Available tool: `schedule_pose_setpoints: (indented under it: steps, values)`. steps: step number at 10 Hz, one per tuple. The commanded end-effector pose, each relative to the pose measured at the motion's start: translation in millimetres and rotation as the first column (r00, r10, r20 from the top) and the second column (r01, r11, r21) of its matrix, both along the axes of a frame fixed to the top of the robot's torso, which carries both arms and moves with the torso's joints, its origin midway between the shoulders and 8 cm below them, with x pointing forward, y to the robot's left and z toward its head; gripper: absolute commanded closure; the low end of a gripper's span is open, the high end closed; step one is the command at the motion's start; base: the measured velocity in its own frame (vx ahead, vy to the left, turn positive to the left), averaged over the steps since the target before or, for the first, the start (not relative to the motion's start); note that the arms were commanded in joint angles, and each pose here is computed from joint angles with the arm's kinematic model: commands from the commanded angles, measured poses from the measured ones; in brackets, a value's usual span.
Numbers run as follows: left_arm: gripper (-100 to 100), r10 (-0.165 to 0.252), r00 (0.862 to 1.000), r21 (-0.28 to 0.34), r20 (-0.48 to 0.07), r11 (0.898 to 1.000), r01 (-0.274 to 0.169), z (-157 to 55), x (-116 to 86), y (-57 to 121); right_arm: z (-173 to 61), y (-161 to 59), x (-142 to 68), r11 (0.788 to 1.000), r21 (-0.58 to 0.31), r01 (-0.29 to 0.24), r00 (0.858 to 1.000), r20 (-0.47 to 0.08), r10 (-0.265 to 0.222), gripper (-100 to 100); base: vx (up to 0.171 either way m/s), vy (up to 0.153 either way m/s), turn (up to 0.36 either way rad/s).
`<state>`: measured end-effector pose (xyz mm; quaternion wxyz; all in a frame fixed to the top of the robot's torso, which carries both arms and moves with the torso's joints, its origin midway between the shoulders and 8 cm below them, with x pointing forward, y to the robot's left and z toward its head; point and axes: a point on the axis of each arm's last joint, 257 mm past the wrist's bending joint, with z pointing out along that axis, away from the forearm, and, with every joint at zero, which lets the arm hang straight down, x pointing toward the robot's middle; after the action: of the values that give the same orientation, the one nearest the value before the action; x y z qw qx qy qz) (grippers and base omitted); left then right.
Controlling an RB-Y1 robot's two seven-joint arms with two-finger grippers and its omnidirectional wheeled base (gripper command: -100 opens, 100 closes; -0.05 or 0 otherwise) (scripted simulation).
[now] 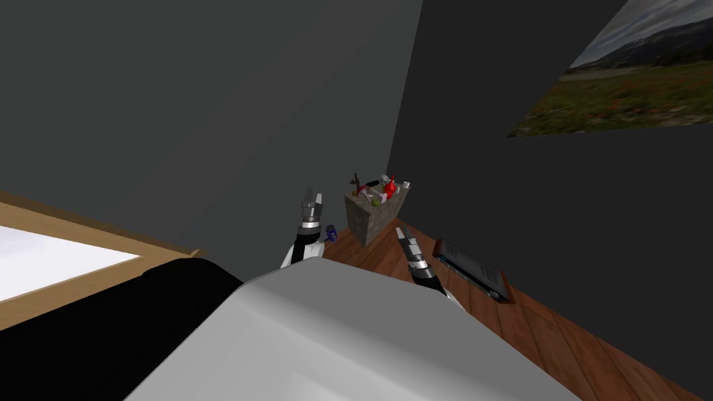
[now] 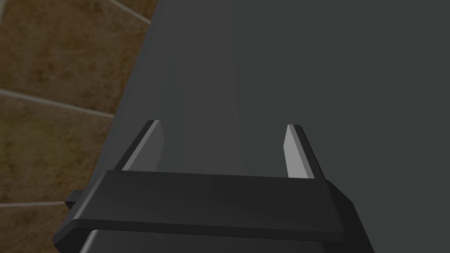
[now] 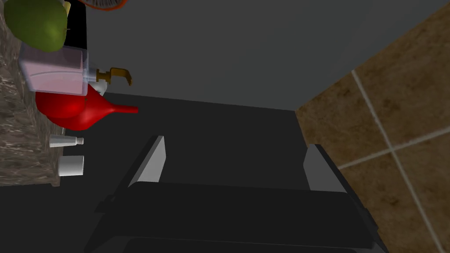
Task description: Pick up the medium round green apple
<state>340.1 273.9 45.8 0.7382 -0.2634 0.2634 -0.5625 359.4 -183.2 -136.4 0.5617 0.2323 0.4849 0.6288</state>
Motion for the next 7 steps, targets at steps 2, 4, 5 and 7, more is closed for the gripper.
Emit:
schedule_pose_setpoints:
  steps: [2,4,5,7]
  values:
    - [0,0.000,1.000,0.000,0.000,1.000,0.000,0,0,0.0,-40,9,-10,0.995,-0.096,-0.040,0.998,-0.058,0.035,-100,-0.095,0.060,0.098]
    - [0,0.000,1.000,0.000,0.000,1.000,0.000,0,0,0.0,-68,11,-17,0.984,-0.162,-0.071,0.993,-0.100,0.055,-100,-0.069,0.056,0.073]
    - [0,0.000,1.000,0.000,0.000,1.000,0.000,0,0,0.0,-94,12,-25,0.970,-0.222,-0.100,0.988,-0.138,0.071,-100,-0.070,0.079,0.147]
    - [0,0.000,1.000,0.000,0.000,1.000,0.000,0,0,0.0,-121,10,-35,0.947,-0.292,-0.137,0.980,-0.178,0.087,-100,-0.045,0.064,0.079]
